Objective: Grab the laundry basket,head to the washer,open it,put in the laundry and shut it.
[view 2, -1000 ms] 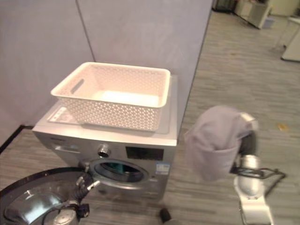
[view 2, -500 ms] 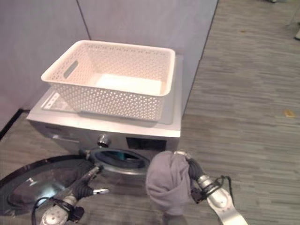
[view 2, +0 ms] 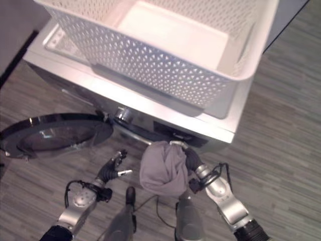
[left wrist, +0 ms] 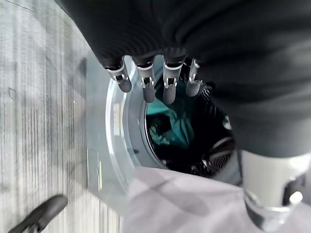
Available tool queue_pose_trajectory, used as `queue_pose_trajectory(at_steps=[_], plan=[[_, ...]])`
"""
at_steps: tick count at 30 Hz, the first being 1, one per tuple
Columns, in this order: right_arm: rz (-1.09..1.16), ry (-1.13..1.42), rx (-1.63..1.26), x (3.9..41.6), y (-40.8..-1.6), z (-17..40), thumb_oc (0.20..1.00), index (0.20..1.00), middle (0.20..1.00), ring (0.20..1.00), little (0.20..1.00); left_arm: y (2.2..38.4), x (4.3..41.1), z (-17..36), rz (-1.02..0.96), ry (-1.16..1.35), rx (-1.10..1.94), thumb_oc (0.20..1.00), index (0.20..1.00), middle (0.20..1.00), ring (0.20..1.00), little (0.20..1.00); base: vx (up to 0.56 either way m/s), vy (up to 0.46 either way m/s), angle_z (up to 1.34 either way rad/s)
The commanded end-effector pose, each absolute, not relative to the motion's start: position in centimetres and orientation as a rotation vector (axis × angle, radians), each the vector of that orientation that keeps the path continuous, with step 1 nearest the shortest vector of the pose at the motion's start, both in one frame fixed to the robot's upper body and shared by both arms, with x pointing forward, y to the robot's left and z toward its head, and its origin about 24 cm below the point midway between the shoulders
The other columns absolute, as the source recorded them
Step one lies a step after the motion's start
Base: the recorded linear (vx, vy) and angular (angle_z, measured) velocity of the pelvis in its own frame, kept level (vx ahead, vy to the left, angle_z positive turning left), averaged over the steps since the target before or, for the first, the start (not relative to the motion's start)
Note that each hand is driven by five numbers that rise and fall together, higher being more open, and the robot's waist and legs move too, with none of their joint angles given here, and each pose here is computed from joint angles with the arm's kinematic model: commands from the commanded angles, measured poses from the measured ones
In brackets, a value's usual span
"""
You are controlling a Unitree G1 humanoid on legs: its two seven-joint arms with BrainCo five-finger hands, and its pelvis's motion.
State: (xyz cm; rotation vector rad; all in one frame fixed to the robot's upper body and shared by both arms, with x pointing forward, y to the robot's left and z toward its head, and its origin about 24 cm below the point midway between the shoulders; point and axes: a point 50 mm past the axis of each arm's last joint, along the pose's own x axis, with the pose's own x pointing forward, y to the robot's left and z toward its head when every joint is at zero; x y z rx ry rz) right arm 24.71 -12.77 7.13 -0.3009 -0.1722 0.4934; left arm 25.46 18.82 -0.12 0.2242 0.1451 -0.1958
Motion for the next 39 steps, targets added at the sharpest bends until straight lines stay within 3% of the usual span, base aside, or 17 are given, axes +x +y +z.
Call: queue_pose_trajectory(at_steps=[1,10,16,25,33,39], plan=[[0.423,-0.379,-0.198,25.0,-12.3,10.5,0.200,0.200,0.200,0.200,0.200,19.0,26.0,2.2,-0.152,-0.014,0.295,1.000,1.000,1.000,1.000,1.000,-0.03,-0.015,0.16],[0.393,-0.410,-0.098,25.3,-11.4,11.2,0.200,0.200,0.200,0.200,0.200,11.8,29.0,6.6,-0.319,-0.305,0.499,1.000,1.000,1.000,1.000,1.000,-0.03,-0.012,0.08],[0.403,-0.402,-0.031,25.9,-10.7,11.5,0.200,0.200,0.200,0.200,0.200,9.4,29.2,7.1,-0.445,-0.308,0.481,1.000,1.000,1.000,1.000,1.000,-0.06,0.018,0.07],[0.413,-0.398,0.029,26.0,-11.0,11.8,0.200,0.200,0.200,0.200,0.200,10.2,28.1,6.9,-0.574,-0.240,0.353,1.000,1.000,1.000,1.000,1.000,-0.05,0.030,-0.04],[0.433,-0.407,0.035,25.6,-11.5,12.1,0.200,0.200,0.200,0.200,0.200,14.2,26.0,6.6,-0.591,-0.219,0.521,1.000,1.000,1.000,1.000,1.000,-0.01,0.007,0.04],[0.410,-0.403,0.101,25.7,-11.3,12.1,0.200,0.200,0.200,0.200,0.200,12.8,26.3,7.0,-0.524,-0.282,0.493,1.000,1.000,1.000,1.000,1.000,-0.03,-0.029,0.10]])
